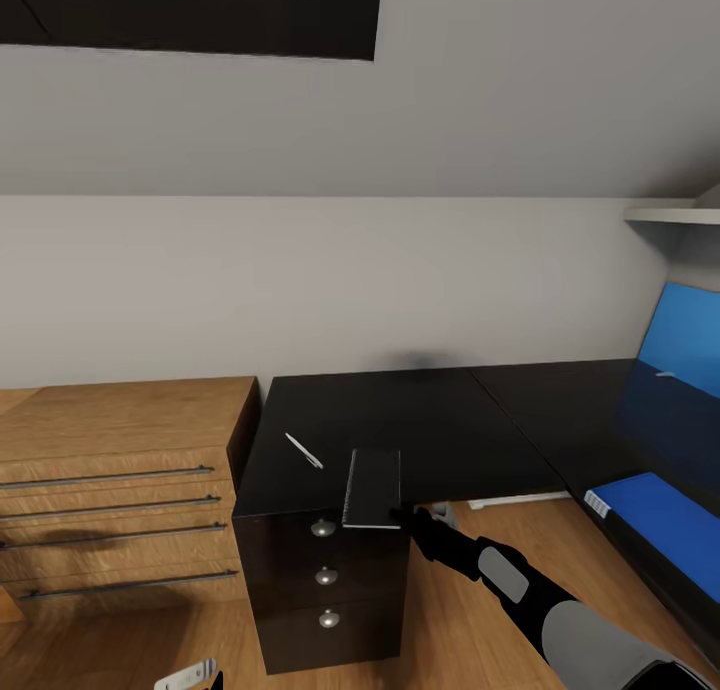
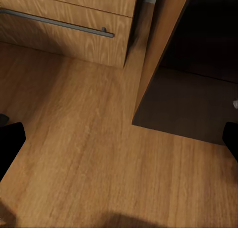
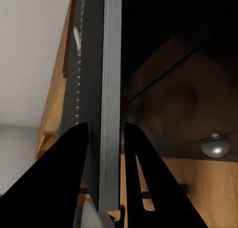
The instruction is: In the bedroom, organize the workspace by keeping the computer under the desk, ensuring the monitor is on the desk, placing the keyboard on the desk next to the monitor, placing the mouse on the desk next to the keyboard, moving the folder from the swivel chair onto the desk next to the mouse, stacking the notebook on top of the folder with the pen on top of the notebook, and positioning the swivel chair next to the desk.
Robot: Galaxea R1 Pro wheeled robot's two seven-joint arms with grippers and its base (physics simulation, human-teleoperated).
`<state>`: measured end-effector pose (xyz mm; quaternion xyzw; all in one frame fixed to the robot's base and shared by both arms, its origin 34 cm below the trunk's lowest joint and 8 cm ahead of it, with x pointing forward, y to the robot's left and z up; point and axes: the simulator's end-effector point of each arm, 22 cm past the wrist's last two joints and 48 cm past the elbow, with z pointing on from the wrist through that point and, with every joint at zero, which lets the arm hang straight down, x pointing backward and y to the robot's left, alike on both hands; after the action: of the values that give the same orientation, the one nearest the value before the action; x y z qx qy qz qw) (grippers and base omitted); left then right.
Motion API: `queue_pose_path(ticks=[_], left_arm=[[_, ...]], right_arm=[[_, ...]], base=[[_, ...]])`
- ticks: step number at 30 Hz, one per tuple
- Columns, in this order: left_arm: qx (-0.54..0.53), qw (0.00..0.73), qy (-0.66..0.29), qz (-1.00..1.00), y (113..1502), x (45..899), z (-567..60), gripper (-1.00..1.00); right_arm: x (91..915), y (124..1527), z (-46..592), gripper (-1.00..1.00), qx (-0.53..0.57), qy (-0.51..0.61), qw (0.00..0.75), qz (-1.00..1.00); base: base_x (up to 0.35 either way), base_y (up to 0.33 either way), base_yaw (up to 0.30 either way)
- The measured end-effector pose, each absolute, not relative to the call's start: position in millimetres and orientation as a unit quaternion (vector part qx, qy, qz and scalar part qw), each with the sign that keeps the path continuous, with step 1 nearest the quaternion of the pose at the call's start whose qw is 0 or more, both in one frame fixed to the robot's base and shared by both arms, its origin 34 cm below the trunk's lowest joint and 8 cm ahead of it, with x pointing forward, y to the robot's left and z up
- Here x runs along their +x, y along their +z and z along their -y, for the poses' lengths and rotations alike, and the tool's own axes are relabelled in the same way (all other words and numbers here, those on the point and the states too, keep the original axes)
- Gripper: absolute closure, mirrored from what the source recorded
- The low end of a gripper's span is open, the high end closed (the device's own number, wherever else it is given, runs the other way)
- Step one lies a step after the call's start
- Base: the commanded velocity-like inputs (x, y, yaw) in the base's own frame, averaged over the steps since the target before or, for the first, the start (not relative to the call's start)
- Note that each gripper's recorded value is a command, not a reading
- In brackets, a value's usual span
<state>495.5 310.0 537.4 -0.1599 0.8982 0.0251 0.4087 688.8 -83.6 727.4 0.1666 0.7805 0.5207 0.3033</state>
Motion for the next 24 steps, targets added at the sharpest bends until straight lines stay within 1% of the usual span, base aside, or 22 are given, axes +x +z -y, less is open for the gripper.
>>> queue_pose_path(ticks=[15, 24], left_arm=[[-0.160, 0.408, 0.026, -0.898, 564.0, 497.2, -310.3, -1.00], [-0.159, 0.408, 0.024, -0.899, 579.2, 498.0, -308.1, -1.00]], right_arm=[[691.9, 759.1, 82.1, 1.00, 0.162, 0.524, 0.304, -0.779], [697.1, 798.0, 79.9, 1.00, 0.140, 0.541, 0.304, -0.772]], base=[[0.000, 0.000, 0.000], [0.000, 0.000, 0.000]])
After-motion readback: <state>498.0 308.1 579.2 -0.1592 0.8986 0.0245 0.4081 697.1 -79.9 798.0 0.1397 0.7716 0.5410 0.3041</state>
